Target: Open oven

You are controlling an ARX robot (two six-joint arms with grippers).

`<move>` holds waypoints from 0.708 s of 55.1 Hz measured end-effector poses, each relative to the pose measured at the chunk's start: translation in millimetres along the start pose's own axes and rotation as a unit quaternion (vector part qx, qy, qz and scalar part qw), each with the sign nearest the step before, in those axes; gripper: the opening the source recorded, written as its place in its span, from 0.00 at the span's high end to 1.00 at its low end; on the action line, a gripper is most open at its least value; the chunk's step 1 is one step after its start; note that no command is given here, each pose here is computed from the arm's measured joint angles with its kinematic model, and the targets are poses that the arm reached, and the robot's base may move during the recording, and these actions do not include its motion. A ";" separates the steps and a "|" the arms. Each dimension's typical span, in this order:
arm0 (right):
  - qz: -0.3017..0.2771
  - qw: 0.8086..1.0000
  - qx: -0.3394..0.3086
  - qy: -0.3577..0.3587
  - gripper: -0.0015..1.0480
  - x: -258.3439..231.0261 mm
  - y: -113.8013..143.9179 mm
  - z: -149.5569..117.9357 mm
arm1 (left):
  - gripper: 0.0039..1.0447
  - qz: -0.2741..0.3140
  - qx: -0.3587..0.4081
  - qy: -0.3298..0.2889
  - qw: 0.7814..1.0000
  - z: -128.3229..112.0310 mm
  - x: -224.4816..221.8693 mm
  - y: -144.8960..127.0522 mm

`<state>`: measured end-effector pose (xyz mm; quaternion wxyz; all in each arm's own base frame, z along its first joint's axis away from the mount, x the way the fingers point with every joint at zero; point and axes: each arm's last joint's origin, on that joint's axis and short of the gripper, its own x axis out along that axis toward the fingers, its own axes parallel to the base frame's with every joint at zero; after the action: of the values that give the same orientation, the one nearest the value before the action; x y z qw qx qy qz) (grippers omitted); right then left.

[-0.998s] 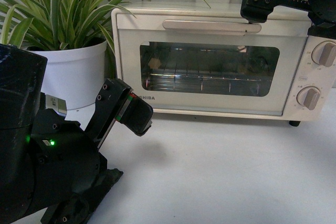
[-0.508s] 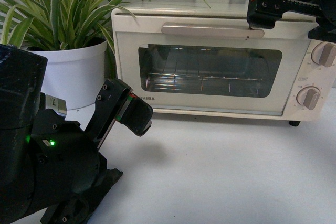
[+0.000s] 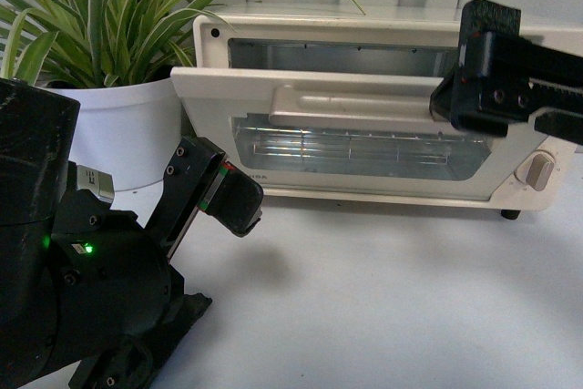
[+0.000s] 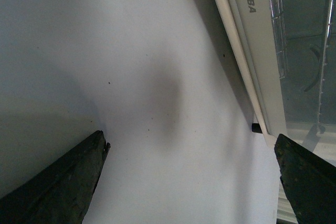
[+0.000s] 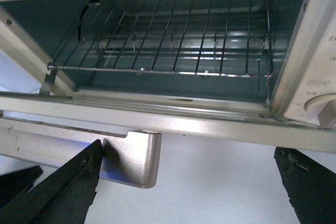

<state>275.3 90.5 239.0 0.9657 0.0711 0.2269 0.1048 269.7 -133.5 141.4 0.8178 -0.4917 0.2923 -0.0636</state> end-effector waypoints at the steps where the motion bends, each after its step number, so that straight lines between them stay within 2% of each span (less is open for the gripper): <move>1: 0.001 1.000 0.000 0.001 0.09 -0.5 -0.3 -1.4 | 0.06 0.000 0.000 0.000 1.000 0.0 0.0 0.0; 22: 0.032 0.998 -0.020 0.048 0.09 -11.4 -6.9 -46.1 | 0.06 0.000 0.004 0.002 1.000 -0.5 -1.7 1.2; 39: 0.014 1.000 0.011 0.004 0.09 -57.9 -21.2 -53.2 | 0.06 0.002 0.007 -0.001 1.000 -1.2 -3.2 2.2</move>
<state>204.1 61.2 212.4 0.9624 0.0844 0.2308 0.1159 266.0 -132.0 140.5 0.8216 -0.4853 0.2924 -0.0633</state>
